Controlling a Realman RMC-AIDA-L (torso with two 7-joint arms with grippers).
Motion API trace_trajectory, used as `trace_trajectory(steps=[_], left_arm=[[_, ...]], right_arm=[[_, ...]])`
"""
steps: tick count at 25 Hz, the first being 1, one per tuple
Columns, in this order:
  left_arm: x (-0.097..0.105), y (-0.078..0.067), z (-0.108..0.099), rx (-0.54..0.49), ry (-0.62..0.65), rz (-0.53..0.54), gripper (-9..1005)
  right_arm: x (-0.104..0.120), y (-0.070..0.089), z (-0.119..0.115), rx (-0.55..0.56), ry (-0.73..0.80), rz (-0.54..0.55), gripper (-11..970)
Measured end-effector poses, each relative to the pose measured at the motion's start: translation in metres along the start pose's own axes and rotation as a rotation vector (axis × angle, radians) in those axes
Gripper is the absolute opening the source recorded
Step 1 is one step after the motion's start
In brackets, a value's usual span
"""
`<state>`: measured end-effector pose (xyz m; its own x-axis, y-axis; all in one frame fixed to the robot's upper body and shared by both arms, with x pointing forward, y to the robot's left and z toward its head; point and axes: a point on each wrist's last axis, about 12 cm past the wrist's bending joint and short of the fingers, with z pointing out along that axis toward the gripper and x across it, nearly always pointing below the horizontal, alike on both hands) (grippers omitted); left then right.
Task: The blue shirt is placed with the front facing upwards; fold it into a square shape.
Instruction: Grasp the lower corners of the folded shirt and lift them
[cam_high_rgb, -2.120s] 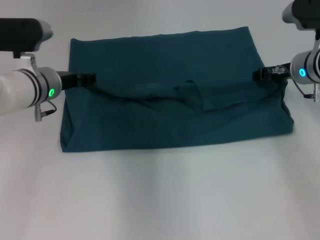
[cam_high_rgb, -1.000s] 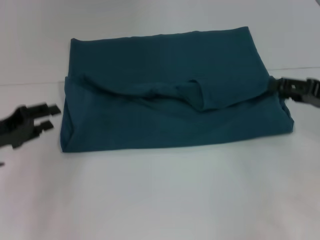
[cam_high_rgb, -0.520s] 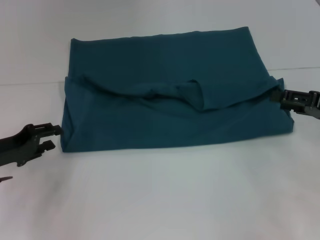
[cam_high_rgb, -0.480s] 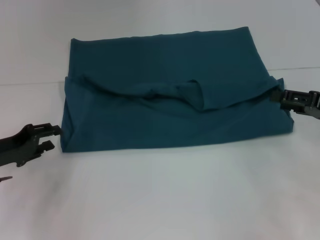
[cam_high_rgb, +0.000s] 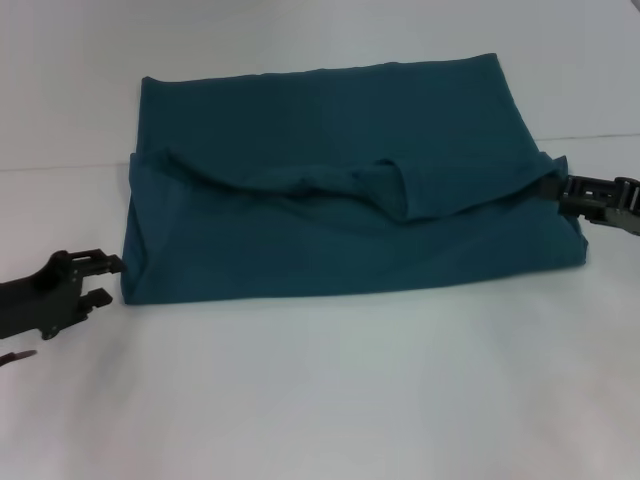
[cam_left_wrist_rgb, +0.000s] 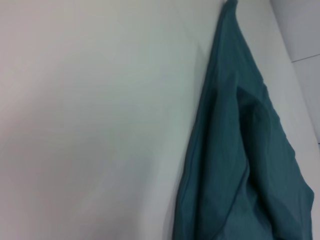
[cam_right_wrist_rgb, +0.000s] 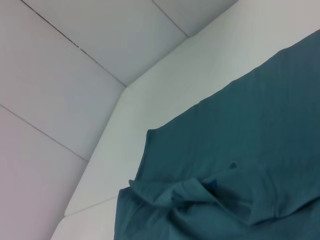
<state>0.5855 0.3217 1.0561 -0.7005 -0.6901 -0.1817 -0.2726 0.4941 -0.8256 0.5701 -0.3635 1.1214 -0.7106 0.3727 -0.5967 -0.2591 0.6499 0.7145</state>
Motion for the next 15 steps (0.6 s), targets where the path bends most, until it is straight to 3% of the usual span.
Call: trace_trajectory(steps=[15], left_arm=[[0.0010,0.0018,0.0062,-0.021,-0.012,-0.044,521]], right_arm=[[-0.0015,0.0002,0.0008,0.001,-0.004,-0.001,716]])
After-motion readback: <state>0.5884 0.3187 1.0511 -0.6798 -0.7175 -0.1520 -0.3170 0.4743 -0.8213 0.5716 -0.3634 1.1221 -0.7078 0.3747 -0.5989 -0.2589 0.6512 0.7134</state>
